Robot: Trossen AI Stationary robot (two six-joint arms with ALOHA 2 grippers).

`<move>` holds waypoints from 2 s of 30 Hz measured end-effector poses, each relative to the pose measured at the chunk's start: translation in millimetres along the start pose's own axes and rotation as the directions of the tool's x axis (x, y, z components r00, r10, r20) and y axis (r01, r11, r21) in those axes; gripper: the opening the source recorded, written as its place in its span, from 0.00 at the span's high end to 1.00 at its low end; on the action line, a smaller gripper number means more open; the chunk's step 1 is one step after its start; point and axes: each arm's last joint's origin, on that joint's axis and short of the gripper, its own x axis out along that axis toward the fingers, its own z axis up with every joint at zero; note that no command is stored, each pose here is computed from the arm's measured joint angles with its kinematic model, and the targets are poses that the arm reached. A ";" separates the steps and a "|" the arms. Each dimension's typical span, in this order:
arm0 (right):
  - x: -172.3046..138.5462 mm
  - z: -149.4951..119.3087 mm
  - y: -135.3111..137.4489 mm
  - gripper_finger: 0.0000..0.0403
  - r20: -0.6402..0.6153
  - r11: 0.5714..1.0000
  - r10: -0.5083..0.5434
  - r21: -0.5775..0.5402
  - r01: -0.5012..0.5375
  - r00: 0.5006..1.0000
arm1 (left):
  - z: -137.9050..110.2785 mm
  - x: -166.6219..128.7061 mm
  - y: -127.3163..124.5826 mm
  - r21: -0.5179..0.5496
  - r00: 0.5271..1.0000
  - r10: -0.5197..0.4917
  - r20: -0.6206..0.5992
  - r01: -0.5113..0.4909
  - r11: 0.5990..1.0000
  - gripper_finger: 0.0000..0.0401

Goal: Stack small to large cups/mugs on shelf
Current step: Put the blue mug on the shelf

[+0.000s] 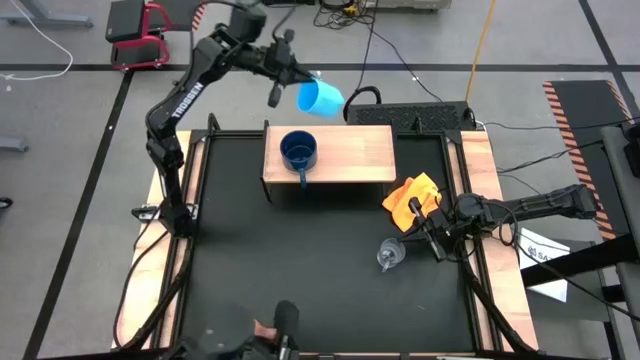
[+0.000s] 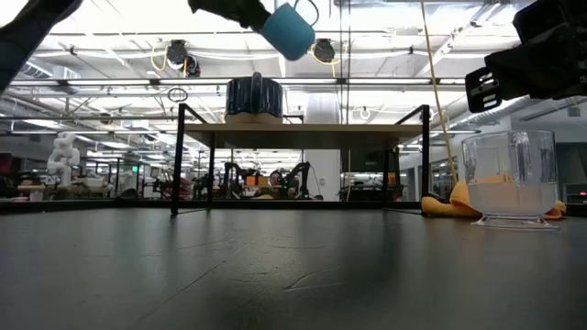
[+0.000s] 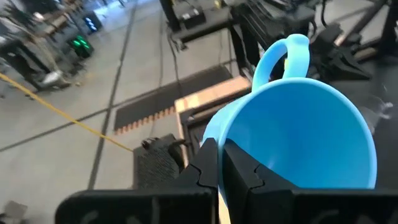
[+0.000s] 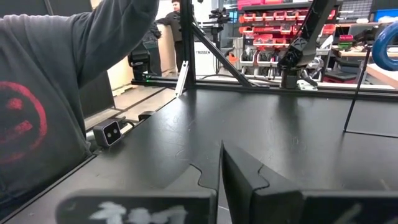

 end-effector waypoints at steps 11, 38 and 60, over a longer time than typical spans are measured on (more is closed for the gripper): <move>0.0 0.0 0.0 0.98 0.000 1.000 0.000 0.000 0.000 1.000 | -9.5 63.3 -17.3 0.063 0.991 -0.071 -0.109 0.078 0.995 0.99; 0.0 0.0 0.0 0.98 0.000 1.000 0.000 -0.008 0.000 1.000 | -19.0 115.9 -47.8 0.154 0.954 -0.182 -0.237 0.222 0.963 0.99; 0.2 -0.3 -0.2 0.98 -0.003 1.000 -0.003 -0.029 0.003 1.000 | -35.0 124.2 -48.2 0.150 0.927 -0.205 -0.314 0.262 0.953 0.99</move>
